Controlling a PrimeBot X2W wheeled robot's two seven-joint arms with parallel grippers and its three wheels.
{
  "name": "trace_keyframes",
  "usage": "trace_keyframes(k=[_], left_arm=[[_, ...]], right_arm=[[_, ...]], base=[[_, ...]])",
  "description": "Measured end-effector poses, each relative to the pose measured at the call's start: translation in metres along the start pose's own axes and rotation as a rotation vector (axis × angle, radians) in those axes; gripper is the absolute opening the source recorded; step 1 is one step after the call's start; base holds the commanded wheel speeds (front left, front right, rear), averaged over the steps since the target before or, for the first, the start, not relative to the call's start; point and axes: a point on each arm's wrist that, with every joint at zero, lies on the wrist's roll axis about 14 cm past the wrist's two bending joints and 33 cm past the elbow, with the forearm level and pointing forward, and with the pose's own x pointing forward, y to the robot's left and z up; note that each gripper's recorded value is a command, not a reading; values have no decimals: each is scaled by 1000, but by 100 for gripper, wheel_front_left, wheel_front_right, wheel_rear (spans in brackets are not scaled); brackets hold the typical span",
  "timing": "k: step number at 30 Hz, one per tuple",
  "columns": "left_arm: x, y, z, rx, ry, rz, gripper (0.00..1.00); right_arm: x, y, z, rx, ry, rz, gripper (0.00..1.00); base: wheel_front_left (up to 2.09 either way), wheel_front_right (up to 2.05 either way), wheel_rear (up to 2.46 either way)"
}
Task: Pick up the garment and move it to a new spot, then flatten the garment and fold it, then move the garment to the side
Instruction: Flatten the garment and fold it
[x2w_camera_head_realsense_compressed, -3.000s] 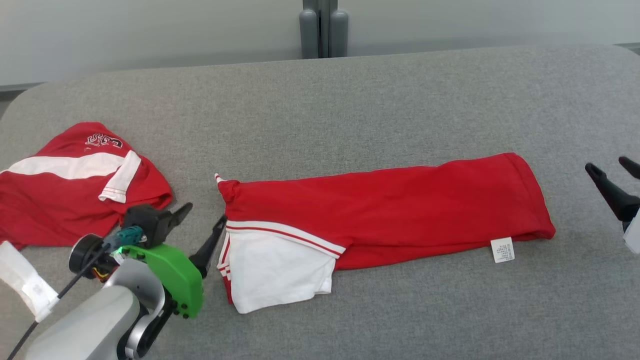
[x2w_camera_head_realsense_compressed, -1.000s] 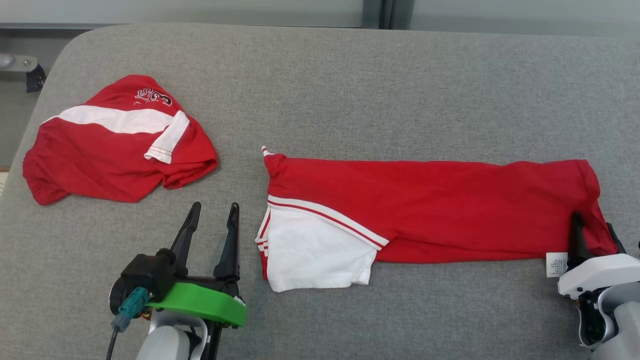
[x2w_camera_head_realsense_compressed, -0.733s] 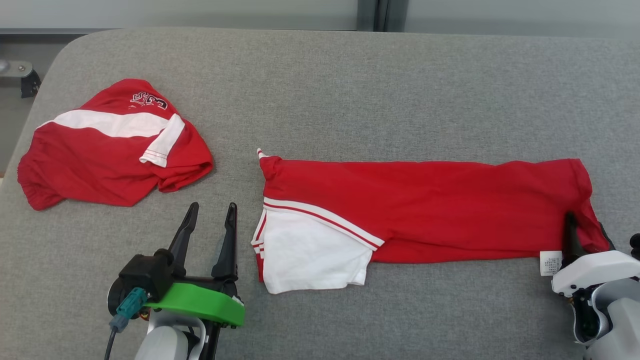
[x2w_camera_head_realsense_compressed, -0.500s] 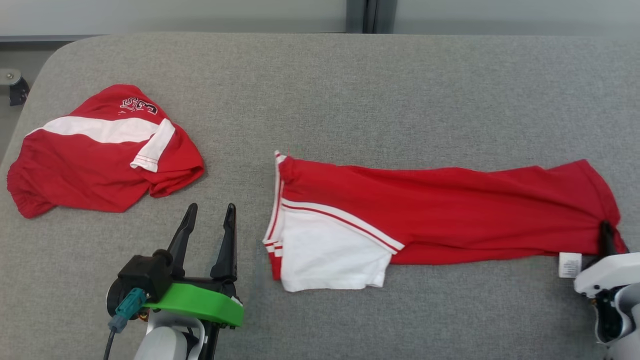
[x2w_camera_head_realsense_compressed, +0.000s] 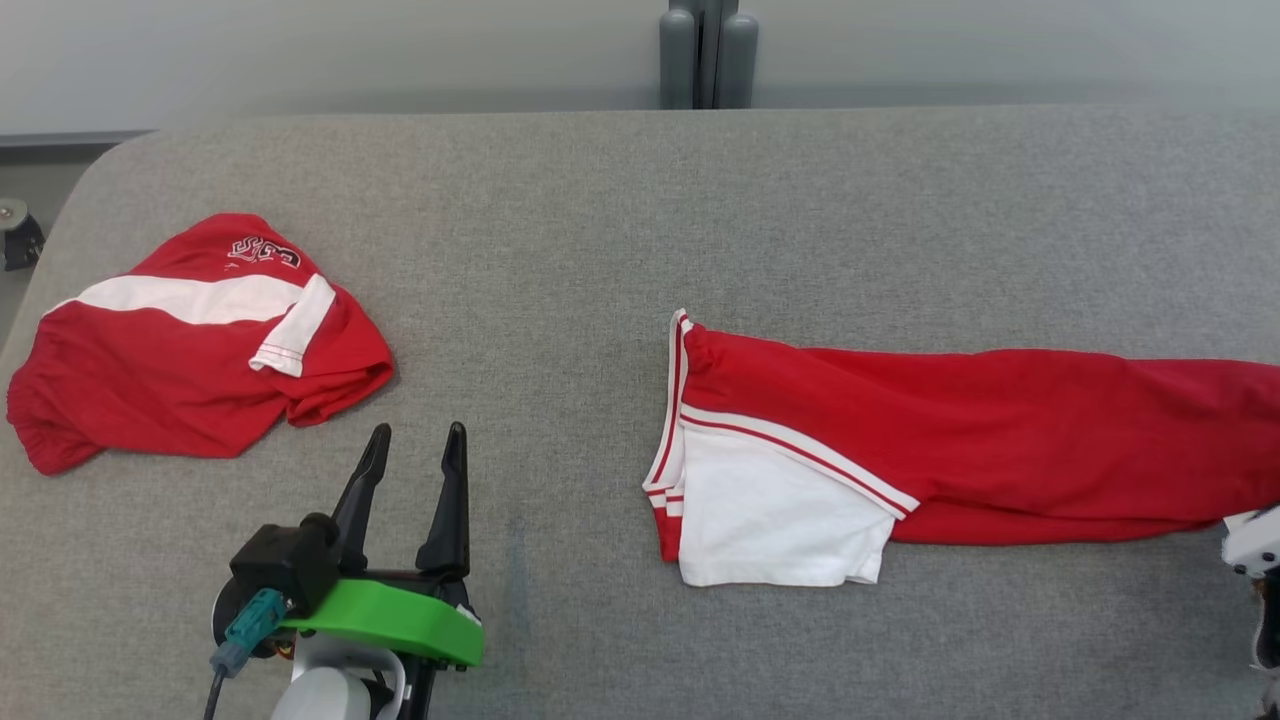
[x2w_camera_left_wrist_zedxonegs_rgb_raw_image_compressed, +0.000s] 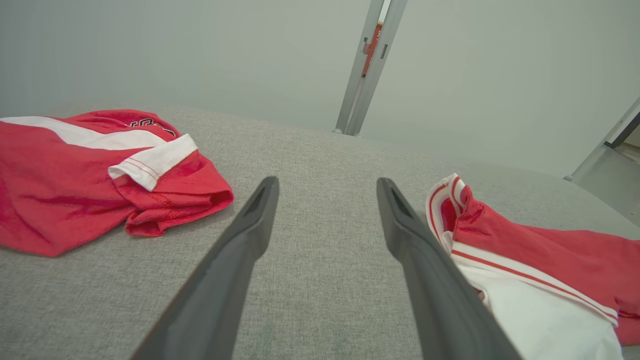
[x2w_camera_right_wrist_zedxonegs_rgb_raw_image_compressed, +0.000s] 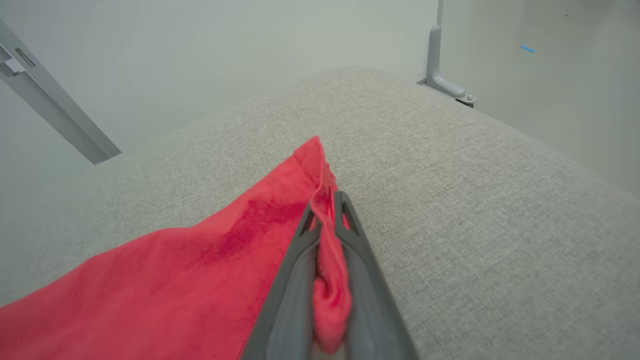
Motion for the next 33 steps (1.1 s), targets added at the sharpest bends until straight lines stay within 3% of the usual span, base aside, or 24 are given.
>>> trace_keyframes(k=[4,17,26,33], left_arm=[[-6,-5,3,-11,-8,-9,100],[-18,-11,18,-34,-55,-12,100],[-28,7,18,-48,-58,57,100],[-40,25,18,-53,-59,122,100]], right_arm=[[-4,42,16,31,-58,109,0],[-69,232,34,75,-81,637,0],[-104,303,-5,38,45,847,0],[-126,327,-54,30,197,929,0]], base=[[0,0,0],[0,0,0],[0,0,0],[0,0,0]])
